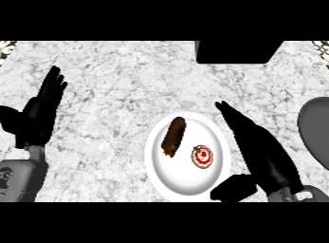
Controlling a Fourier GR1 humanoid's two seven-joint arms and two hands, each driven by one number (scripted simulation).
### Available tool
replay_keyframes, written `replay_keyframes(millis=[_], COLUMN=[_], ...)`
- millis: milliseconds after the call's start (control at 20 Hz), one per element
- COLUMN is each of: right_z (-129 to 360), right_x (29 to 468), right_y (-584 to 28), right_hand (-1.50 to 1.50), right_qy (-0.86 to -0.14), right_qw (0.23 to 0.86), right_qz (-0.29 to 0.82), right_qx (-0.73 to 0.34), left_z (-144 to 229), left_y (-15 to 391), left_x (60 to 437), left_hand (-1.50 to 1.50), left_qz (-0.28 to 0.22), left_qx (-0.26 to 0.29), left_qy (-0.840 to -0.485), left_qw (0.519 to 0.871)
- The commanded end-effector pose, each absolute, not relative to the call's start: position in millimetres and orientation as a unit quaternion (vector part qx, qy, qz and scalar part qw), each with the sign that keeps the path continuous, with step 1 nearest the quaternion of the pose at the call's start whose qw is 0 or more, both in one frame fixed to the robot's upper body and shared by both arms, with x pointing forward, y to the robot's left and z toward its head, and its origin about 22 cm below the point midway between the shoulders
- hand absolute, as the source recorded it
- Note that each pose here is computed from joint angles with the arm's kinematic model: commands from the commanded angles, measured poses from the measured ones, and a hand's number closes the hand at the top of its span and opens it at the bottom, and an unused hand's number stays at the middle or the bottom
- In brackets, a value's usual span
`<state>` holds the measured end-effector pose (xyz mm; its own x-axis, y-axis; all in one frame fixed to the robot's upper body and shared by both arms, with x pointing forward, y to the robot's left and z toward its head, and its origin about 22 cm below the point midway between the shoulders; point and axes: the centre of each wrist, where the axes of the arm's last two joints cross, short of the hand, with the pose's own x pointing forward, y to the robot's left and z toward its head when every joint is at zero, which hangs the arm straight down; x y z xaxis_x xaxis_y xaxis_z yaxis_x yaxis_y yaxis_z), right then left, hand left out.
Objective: Pick the cupcake from the plate and place it in the pan
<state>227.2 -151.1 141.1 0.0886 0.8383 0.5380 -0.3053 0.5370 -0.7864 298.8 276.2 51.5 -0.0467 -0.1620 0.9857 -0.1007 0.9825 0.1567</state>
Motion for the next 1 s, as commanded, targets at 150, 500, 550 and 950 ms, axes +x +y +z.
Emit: replay_keyframes(millis=[150,500,550,950], right_z=[119,112,124,91], right_x=[240,256,248,256], right_y=[-149,-114,-139,-108], right_hand=[-1.50,-1.50,-1.50,-1.50], right_qy=[-0.499,-0.450,-0.437,-0.388], right_qw=[0.696,0.695,0.692,0.701], right_qz=[0.454,0.487,0.496,0.520], right_qx=[-0.245,-0.277,-0.289,-0.296], left_z=[37,49,47,40], left_y=[263,262,265,274], left_x=[301,300,299,292], left_hand=[0.00,0.00,0.00,0.00], left_qz=[-0.018,-0.019,-0.018,-0.026], left_qx=[0.092,0.089,0.096,0.092], left_qy=[-0.725,-0.718,-0.723,-0.719], left_qw=[0.683,0.690,0.684,0.689])
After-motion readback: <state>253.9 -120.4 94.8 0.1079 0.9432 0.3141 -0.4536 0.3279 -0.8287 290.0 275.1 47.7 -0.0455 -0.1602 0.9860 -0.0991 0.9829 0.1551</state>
